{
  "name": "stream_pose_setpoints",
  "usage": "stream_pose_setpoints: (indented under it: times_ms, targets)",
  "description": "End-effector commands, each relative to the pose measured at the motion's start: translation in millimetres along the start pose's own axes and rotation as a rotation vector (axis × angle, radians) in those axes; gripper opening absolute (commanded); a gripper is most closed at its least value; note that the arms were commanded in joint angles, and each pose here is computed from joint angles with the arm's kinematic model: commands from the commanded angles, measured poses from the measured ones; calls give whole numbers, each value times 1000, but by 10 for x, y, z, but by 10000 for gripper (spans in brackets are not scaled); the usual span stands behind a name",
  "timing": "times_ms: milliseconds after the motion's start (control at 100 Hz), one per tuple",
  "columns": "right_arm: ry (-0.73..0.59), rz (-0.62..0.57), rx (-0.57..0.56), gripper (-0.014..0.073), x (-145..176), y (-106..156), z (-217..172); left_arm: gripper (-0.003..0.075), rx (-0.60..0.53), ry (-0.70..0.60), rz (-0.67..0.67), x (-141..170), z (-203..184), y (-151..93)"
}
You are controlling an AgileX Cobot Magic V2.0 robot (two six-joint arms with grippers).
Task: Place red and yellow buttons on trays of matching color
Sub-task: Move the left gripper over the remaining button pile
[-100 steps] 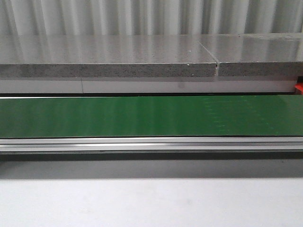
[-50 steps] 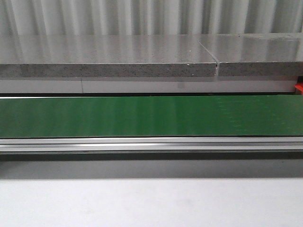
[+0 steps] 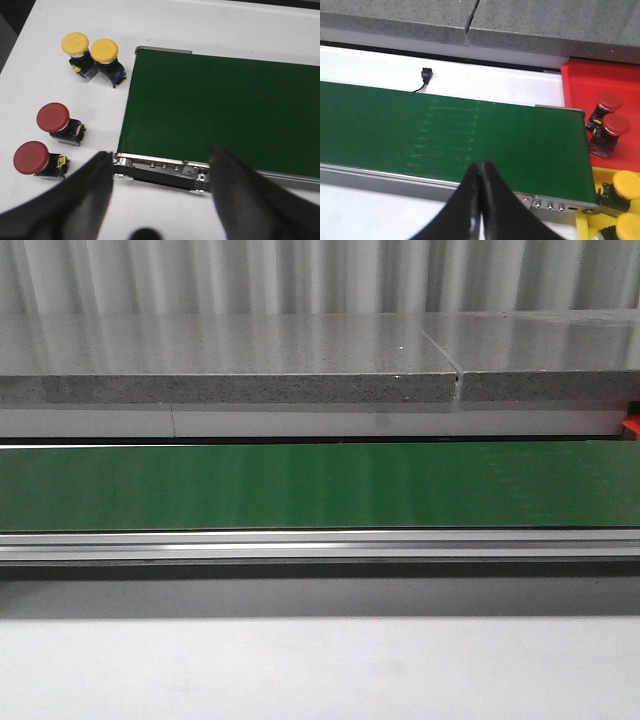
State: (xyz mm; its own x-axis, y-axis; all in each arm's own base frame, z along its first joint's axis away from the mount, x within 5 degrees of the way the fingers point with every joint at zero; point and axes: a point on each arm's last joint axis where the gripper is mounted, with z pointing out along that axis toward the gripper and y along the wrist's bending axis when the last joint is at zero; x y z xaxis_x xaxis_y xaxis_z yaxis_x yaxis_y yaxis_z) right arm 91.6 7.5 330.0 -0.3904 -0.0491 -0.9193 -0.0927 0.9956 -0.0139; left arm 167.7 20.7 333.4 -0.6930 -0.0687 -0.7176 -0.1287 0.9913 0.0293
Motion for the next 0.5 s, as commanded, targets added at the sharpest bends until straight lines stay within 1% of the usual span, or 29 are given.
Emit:
stream_pose_setpoints:
  times_ms: [0,160,310,490]
  targets:
    - [-83,-13,13,-69,-117,-11,-43,602,-24,-53,-38,-206,64,65]
    - [-83,-13,13,-69,-118,-11,-43,575,-45,30,-136,-325,295,206]
    - [-83,-13,13,-69,-118,-11,-43,543,-77,130,-229,-426,516,430]
    - [-83,-13,13,-69,-118,-11,-43,543,-104,249,-284,-534,759,681]
